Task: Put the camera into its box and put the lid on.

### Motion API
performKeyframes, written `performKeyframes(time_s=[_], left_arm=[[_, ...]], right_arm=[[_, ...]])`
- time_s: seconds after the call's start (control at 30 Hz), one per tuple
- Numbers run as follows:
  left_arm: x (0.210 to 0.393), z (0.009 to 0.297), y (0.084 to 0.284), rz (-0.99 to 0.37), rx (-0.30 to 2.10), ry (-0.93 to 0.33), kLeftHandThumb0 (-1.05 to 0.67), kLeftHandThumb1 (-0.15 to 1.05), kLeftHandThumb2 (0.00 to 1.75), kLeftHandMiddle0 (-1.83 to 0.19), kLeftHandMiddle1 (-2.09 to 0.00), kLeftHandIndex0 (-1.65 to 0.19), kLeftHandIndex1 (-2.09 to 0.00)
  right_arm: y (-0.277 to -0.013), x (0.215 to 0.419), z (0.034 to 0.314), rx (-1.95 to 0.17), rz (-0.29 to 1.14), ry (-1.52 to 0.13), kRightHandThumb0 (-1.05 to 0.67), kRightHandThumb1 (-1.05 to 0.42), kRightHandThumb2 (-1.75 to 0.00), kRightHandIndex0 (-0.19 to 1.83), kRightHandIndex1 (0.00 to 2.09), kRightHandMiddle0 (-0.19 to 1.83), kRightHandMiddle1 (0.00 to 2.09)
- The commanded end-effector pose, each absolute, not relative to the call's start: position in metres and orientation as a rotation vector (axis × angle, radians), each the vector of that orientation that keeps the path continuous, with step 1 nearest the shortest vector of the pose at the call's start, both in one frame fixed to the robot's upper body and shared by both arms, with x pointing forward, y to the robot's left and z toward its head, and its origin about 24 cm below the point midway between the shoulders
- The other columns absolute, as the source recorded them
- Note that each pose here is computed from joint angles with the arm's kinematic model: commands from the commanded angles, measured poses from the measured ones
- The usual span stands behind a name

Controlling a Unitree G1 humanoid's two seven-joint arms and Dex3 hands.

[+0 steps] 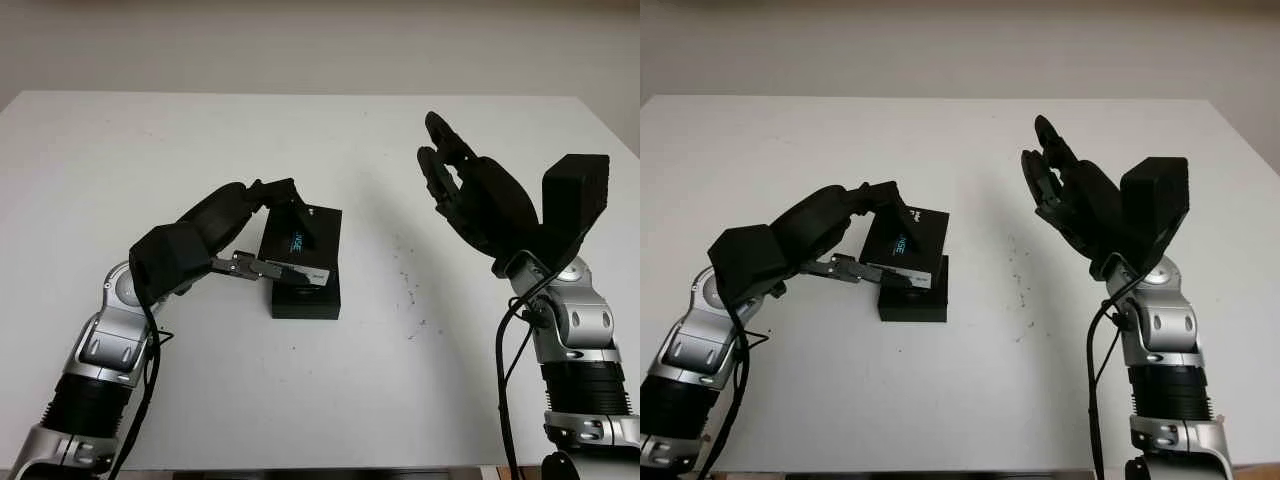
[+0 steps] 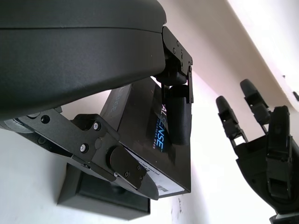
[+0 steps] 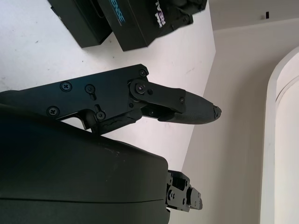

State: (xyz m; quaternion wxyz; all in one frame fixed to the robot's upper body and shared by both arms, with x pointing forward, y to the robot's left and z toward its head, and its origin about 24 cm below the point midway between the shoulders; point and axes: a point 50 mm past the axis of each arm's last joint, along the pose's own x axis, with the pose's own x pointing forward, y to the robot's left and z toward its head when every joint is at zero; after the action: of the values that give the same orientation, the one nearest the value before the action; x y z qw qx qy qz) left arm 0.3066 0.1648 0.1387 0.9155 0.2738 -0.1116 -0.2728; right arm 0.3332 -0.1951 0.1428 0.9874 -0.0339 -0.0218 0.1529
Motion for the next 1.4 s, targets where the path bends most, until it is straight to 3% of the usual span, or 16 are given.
performKeyframes(time_s=[0.0, 0.53, 1.37], left_arm=[[0.303, 0.142, 0.168, -0.542, 0.566, -0.235, -0.15, 0.91, 0.06, -0.32, -1.54, -0.31, -1.57], [0.288, 0.128, 0.175, -0.506, 0.497, -0.206, -0.09, 0.93, 0.06, -0.34, -1.47, -0.32, -1.55], [0.296, 0.122, 0.164, -0.477, 0.46, -0.283, -0.12, 0.91, 0.05, -0.33, -1.49, -0.34, -1.54]], right_arm=[[-0.192, 0.332, 0.147, -0.073, 0.317, -0.059, -0.61, -1.05, -0.56, -0.17, 0.05, -0.19, 0.04], [-0.192, 0.33, 0.146, -0.067, 0.331, -0.049, -0.62, -1.05, -0.54, -0.19, 0.05, -0.19, 0.01], [-0.192, 0.331, 0.147, -0.065, 0.325, -0.051, -0.62, -1.05, -0.55, -0.19, 0.05, -0.19, 0.01]])
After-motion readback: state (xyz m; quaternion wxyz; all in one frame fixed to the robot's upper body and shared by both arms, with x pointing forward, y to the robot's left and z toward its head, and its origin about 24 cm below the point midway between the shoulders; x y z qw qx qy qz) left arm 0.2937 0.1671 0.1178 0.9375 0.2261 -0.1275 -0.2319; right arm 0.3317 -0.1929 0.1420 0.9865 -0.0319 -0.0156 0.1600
